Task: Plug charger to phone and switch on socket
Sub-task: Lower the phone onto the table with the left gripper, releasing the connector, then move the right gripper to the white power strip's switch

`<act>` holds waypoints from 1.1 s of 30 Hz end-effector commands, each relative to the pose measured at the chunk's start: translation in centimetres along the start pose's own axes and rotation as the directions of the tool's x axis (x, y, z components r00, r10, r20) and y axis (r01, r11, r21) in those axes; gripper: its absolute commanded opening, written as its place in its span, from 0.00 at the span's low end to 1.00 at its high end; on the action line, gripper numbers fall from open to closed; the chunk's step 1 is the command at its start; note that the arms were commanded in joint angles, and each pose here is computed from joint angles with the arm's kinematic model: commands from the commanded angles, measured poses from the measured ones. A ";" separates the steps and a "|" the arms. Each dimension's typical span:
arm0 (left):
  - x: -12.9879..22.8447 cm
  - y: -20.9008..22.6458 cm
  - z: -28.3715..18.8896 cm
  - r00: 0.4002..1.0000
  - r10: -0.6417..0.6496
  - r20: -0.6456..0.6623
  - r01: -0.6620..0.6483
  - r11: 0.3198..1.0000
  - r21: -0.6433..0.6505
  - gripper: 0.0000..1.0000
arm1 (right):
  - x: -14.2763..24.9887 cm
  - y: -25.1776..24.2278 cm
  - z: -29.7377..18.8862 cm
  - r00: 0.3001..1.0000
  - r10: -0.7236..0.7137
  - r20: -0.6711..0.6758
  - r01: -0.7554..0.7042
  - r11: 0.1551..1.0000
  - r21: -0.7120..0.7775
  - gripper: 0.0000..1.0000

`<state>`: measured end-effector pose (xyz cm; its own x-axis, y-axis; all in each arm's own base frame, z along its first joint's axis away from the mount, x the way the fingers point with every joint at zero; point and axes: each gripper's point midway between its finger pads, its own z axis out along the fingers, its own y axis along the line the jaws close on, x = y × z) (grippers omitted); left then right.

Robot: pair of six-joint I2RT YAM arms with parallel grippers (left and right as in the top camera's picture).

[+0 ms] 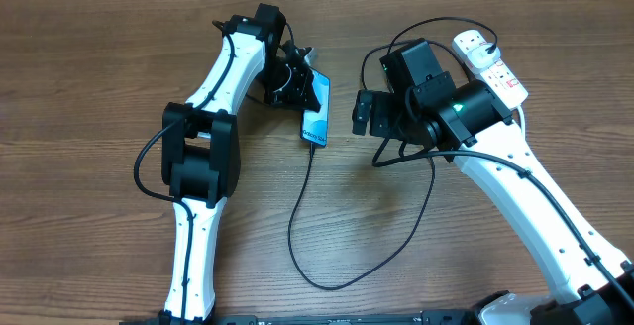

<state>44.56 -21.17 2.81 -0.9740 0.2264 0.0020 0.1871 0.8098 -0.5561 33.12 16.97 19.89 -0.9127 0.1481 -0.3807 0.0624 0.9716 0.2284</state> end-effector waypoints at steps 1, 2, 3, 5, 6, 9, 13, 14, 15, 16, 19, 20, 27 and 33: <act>-0.1 1.3 -0.1 1.000 -0.021 0.006 0.022 0.997 -0.079 0.14 | -0.8 0.0 -0.3 1.000 0.011 0.025 -0.011 1.000 0.003 1.00; -0.1 1.7 -0.1 0.999 -0.035 0.007 0.036 0.994 -0.104 0.15 | -0.8 0.0 -0.3 1.000 0.011 0.024 -0.011 1.000 0.003 1.00; -0.1 2.1 -0.1 0.999 -0.046 0.009 0.047 0.991 -0.125 0.16 | -0.8 0.0 -0.3 1.000 0.011 0.024 -0.011 1.000 0.003 1.00; 0.0 2.5 -0.2 0.998 -0.058 0.010 0.059 0.987 -0.149 0.17 | -0.7 0.0 -0.3 1.000 0.011 0.023 -0.011 1.000 0.004 1.00; 0.0 2.5 -0.2 0.998 -0.058 0.010 0.059 0.987 -0.152 0.17 | -0.7 0.0 -0.3 1.000 0.011 0.022 -0.011 1.000 0.004 1.00; 0.0 2.6 -0.2 0.998 -0.058 0.009 0.059 0.986 -0.155 0.21 | -0.7 0.0 -0.3 1.000 0.011 0.022 -0.011 1.000 0.004 1.00; 0.2 3.5 -0.4 0.998 -0.063 0.007 0.063 0.976 -0.209 0.31 | -0.7 0.0 -0.3 1.000 0.011 0.022 -0.011 1.000 0.005 1.00; 0.3 3.9 -0.5 0.998 -0.069 0.007 0.069 0.970 -0.234 0.35 | -0.7 0.0 -0.3 1.000 0.011 0.022 -0.011 1.000 0.005 1.00; 0.3 4.4 -0.6 0.997 -0.080 0.009 0.080 0.963 -0.258 0.37 | -0.7 0.0 -0.2 1.000 0.011 0.021 -0.011 1.000 0.005 1.00; 0.4 4.7 -0.7 0.996 -0.089 0.011 0.089 0.957 -0.278 0.37 | -0.7 0.0 -0.2 1.000 0.011 0.019 -0.011 1.000 0.007 1.00; 0.5 5.4 -0.9 0.995 -0.097 0.013 0.096 0.943 -0.319 0.47 | -0.5 -0.1 0.2 1.000 0.010 0.008 -0.010 1.000 0.014 1.00; 0.6 5.6 -1.0 0.995 -0.103 0.012 0.101 0.938 -0.333 0.50 | -0.5 -0.1 0.3 1.000 0.010 0.004 -0.010 1.000 0.017 1.00; 1.3 7.1 -2.2 0.983 -0.180 0.029 0.175 0.888 -0.425 0.54 | -0.2 -0.3 0.6 1.000 0.010 -0.011 -0.009 1.000 0.027 1.00; -0.1 4.3 -7.5 0.974 -0.183 0.137 0.223 0.888 -0.402 0.61 | -0.5 -0.6 0.6 0.999 -0.035 0.000 0.035 0.999 0.041 1.00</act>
<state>44.02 -14.16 1.86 -0.9914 0.0561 0.1183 0.0360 0.9855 -0.1658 33.11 16.94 18.68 -0.9265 0.1391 -0.3497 0.0694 0.9764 0.2045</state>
